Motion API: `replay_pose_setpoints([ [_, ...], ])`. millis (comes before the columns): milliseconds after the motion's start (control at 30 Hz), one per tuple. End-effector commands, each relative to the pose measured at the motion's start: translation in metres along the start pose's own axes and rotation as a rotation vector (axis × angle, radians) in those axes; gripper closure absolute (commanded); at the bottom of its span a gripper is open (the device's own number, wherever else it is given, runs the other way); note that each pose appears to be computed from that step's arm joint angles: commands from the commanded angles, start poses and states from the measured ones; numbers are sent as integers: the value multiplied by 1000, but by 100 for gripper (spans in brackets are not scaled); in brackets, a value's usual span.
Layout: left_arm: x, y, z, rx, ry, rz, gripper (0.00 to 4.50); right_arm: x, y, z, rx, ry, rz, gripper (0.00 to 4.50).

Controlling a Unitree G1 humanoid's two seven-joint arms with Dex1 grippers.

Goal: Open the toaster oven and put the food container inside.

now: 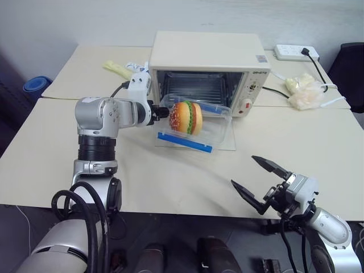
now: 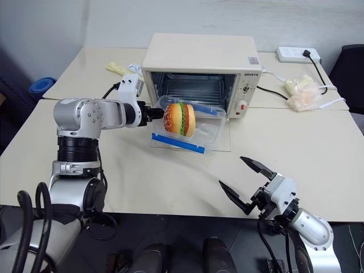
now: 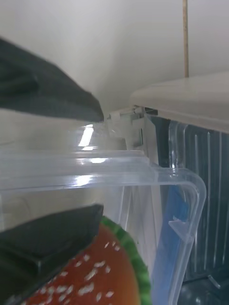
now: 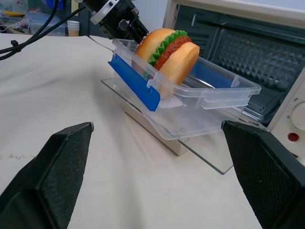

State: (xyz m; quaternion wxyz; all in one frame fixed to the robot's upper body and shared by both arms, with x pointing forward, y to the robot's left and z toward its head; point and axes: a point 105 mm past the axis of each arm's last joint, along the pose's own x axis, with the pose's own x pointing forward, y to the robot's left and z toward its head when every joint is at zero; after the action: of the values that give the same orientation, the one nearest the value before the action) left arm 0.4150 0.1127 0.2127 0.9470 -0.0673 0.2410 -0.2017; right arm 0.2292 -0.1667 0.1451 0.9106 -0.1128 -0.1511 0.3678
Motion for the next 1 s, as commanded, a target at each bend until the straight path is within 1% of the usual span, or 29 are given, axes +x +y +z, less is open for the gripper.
replay_pose_setpoints([
  [33,-23,1,30,4,-141,-57,88,1,-8,16,28,-66,-63,0],
  [100,-38,12,36,2,-179,-86,88,3,-7,20,60,-72,-35,0],
  [200,-58,31,36,13,-190,-120,88,7,-4,23,102,-44,19,0],
  [233,-65,41,31,13,-180,-132,88,10,-5,23,125,-22,37,0],
  [267,-73,47,27,41,-187,-160,106,14,-4,22,144,4,63,38],
  [333,-86,55,8,119,-134,-259,150,25,3,18,162,70,133,89],
  [433,-95,53,-15,283,-105,-402,239,40,11,12,164,133,205,193],
  [533,-93,37,-52,434,-21,-542,336,58,15,4,163,174,252,298],
  [600,-87,26,-66,520,-9,-588,391,66,10,-3,144,204,252,358],
  [633,-82,22,-71,547,-24,-593,426,70,7,-6,127,219,251,397],
  [667,-76,12,-79,546,-49,-621,450,77,0,-8,98,226,234,431],
  [700,-72,5,-83,540,-68,-640,450,83,-4,-9,79,228,223,442],
  [733,-70,0,-85,538,-91,-649,450,86,-8,-10,60,230,216,442],
  [800,-63,-5,-85,537,-150,-622,450,91,-12,-10,39,230,208,442],
  [833,-55,-7,-83,506,-194,-596,450,95,-16,-9,27,225,200,442],
  [933,-34,-6,-77,413,-274,-514,450,104,-29,-10,-45,225,180,442],
  [1000,-21,-4,-74,395,-286,-456,450,108,-39,-17,-97,236,163,442],
])
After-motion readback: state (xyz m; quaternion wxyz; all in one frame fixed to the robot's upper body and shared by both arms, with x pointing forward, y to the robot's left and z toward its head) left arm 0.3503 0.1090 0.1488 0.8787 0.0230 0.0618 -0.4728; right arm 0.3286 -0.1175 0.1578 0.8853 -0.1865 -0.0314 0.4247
